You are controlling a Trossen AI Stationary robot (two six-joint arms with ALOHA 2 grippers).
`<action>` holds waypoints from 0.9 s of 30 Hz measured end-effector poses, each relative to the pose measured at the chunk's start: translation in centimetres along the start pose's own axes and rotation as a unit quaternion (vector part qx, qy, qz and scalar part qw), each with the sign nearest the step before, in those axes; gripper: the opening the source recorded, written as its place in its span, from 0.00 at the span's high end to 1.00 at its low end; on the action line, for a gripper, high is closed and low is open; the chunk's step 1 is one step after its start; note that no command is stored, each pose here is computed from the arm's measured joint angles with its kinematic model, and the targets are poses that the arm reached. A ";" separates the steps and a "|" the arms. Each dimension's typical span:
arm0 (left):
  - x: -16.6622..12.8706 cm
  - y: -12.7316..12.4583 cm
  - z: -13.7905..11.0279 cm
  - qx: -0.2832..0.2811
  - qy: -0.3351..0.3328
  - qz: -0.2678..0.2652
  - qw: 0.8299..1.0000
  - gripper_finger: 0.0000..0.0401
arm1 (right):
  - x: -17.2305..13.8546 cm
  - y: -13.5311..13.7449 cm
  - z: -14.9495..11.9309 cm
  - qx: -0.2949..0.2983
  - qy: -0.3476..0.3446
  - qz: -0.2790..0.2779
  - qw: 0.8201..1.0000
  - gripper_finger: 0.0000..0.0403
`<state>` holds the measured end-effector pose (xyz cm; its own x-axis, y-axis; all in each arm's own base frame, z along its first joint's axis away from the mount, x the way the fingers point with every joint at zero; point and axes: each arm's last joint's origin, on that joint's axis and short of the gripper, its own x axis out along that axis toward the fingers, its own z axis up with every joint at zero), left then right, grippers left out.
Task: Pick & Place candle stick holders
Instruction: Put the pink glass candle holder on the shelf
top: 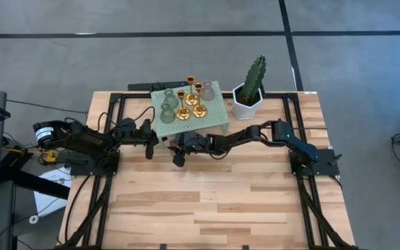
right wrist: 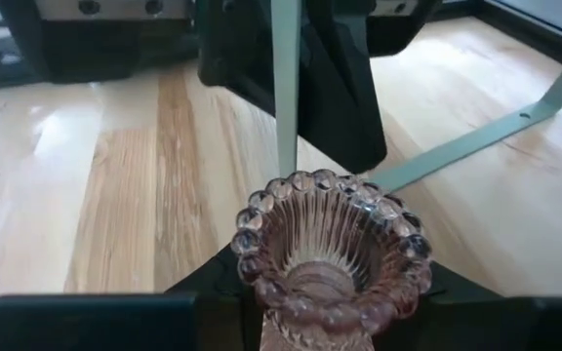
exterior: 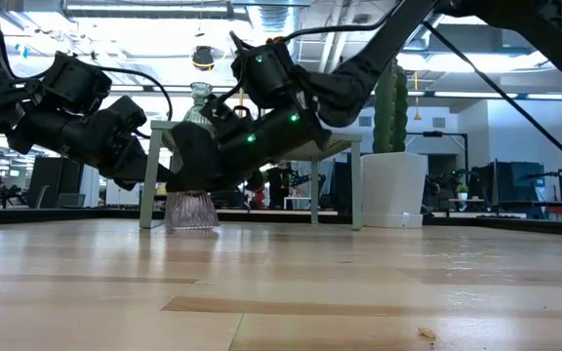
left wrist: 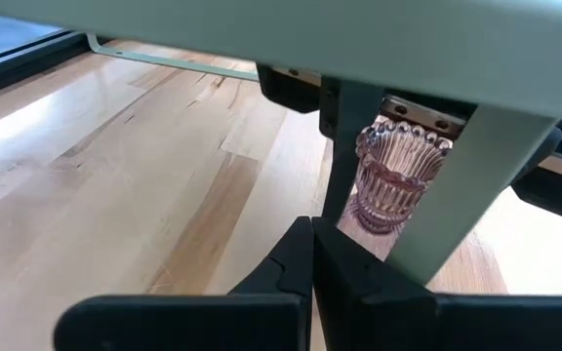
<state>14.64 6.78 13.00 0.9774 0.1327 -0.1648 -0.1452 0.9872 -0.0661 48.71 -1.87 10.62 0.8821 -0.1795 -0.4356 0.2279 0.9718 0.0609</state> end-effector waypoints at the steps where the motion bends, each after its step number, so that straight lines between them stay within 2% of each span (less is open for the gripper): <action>1: 0.0 0.0 0.0 0.000 0.000 0.000 1.000 0.99 | -0.1 0.0 0.0 -0.003 0.005 0.000 1.000 0.71; 19: -0.1 0.3 -0.3 -0.007 0.014 0.009 1.000 0.99 | -0.3 0.7 -0.5 -0.019 0.033 0.001 0.999 0.71; 23: -0.1 0.3 -0.4 -0.009 0.018 0.009 1.000 0.99 | -1.6 1.0 -0.2 -0.027 0.045 0.002 0.999 0.71; 27: -0.1 0.3 -0.4 -0.009 0.018 0.010 1.000 0.99 | -4.4 1.5 -0.7 -0.054 0.047 -0.029 0.997 0.72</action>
<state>14.44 7.06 12.63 0.9681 0.1482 -0.2022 -0.1672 0.9826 -0.0803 44.87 0.44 12.03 0.8250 -0.2259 -0.5180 0.2270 0.9719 -0.0624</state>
